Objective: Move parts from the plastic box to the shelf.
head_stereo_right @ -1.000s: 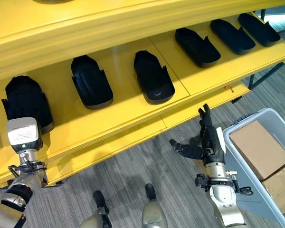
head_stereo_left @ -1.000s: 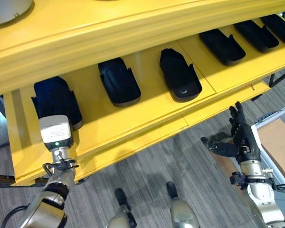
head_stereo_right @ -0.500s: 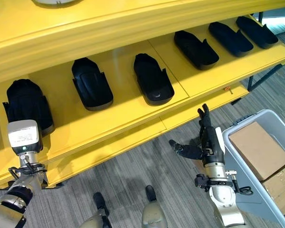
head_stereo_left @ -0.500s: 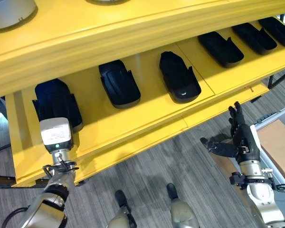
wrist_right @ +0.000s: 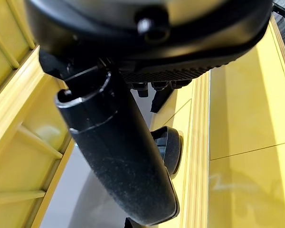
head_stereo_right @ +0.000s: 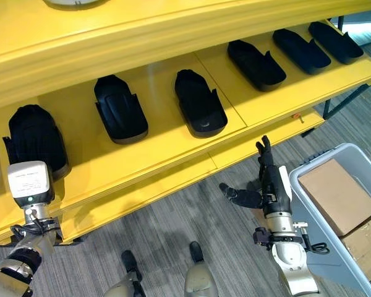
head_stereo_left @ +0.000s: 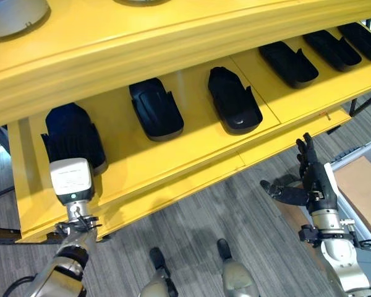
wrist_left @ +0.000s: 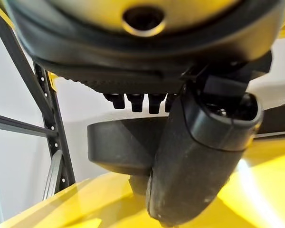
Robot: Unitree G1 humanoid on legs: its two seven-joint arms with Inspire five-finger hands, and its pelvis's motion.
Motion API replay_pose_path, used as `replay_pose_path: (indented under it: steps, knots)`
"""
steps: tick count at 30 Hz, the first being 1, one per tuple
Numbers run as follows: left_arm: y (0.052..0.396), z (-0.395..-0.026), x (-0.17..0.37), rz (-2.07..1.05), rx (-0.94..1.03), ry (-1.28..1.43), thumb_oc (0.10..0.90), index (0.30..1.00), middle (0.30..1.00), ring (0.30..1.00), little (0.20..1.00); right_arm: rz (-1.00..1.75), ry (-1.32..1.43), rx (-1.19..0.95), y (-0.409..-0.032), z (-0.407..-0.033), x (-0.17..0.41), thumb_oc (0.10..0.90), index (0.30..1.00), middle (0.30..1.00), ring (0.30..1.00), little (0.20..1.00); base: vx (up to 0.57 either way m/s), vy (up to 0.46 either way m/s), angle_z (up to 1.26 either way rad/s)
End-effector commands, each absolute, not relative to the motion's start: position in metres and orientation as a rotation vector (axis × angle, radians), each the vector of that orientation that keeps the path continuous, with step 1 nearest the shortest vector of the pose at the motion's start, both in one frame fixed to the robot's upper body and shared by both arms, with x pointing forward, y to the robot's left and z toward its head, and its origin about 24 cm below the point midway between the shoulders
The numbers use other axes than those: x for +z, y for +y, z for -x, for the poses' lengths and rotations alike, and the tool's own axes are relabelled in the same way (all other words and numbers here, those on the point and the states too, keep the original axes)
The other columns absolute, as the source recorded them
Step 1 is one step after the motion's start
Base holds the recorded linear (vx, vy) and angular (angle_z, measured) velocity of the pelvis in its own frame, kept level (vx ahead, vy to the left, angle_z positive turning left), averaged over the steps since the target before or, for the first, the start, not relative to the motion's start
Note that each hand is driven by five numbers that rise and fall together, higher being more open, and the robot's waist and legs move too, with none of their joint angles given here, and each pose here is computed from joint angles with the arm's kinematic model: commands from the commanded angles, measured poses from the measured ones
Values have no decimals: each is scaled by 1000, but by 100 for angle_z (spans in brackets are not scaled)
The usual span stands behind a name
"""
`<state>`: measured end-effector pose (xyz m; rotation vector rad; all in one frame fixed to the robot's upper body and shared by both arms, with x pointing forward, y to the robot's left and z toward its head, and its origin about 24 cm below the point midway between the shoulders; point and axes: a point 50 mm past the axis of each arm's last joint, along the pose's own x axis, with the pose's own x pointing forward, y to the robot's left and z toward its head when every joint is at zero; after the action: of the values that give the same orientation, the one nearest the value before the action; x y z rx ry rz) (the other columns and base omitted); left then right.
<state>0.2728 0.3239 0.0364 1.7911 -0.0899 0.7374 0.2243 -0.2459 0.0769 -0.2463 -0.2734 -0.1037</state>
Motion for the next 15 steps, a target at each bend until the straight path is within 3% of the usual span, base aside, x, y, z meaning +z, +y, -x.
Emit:
replay_pose_path:
  steps: [1,15]
  knots:
    - [349,-277,77,-1842,967,-172,900,1000,1000,1000,1000,257,-500,-89,-244,-229,116,900,1000,1000,1000,1000,0,0,0]
    - [350,-285,89,-1875,960,-195,900,1000,1000,1000,1000,272,-511,-82,-244,-232,122,900,1000,1000,1000,1000,0,0,0]
